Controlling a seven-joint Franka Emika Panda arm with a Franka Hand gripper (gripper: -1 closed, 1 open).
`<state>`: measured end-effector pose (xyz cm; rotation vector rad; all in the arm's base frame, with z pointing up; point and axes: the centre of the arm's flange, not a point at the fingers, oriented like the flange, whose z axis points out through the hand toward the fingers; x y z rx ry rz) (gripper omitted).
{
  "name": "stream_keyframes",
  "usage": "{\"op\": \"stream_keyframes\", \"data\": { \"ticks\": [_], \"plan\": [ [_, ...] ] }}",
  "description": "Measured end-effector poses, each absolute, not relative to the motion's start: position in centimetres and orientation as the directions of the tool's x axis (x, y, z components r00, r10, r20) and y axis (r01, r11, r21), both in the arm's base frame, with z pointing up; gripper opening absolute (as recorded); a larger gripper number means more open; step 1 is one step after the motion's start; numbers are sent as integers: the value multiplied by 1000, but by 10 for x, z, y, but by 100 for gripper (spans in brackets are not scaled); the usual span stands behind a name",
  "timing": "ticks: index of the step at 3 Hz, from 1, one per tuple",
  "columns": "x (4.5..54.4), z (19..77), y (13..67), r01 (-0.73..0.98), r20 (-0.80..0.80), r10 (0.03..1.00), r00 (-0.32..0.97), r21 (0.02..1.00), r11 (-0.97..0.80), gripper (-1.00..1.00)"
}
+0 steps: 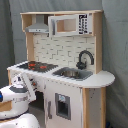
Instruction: Play with the kitchen
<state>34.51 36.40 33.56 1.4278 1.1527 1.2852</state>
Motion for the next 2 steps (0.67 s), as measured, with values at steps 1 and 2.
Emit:
{"op": "stream_keyframes", "data": {
  "ticks": [1,2],
  "plan": [
    [345,335,364,84,189,981,37,978,-192,100],
    [325,327,357,96,189,981,35,977,-191,100]
  ]
}}
